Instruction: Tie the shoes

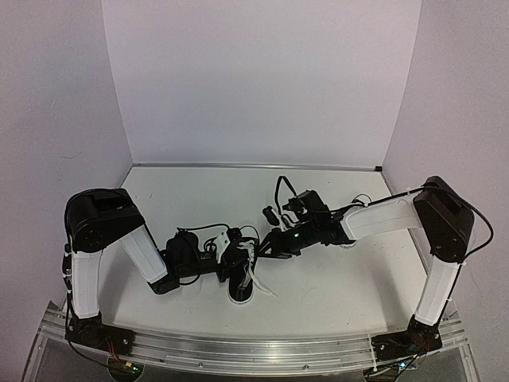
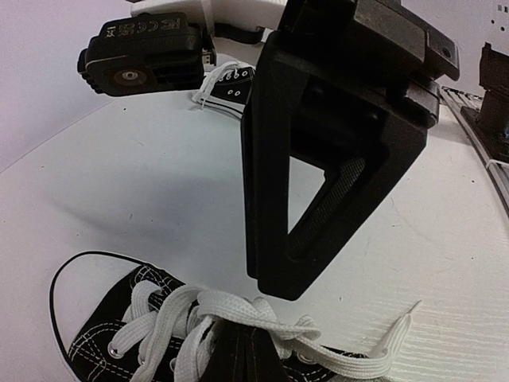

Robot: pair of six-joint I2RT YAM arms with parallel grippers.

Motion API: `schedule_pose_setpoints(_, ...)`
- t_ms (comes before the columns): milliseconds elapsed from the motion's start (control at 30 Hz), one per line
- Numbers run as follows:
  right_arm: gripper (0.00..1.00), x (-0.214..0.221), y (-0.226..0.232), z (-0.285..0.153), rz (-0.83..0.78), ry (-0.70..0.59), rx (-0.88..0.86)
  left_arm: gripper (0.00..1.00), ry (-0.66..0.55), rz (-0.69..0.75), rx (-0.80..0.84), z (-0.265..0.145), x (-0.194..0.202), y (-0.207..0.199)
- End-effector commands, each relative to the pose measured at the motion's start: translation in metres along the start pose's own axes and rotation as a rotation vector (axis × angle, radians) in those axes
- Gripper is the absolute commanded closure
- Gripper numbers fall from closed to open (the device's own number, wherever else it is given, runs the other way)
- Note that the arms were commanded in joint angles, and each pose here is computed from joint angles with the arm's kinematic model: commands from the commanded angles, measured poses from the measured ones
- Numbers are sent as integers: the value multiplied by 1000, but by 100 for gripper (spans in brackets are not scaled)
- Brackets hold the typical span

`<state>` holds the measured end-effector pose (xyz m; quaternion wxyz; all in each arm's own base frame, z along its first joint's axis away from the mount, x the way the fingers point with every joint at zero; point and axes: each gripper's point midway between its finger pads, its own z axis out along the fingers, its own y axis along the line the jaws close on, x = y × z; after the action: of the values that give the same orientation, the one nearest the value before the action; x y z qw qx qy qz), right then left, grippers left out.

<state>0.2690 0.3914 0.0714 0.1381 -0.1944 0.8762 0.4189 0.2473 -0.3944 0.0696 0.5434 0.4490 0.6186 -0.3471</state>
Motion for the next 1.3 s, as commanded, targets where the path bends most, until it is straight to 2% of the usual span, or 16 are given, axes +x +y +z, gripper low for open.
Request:
schedule_pose_setpoints(0, 79, -12, 12, 3, -15, -20, -31, 100, 3, 20, 37, 4, 0, -7)
schedule_pose_setpoints(1267, 75, -3, 16, 26, -1, 33, -50, 100, 32, 65, 46, 4, -3, -8)
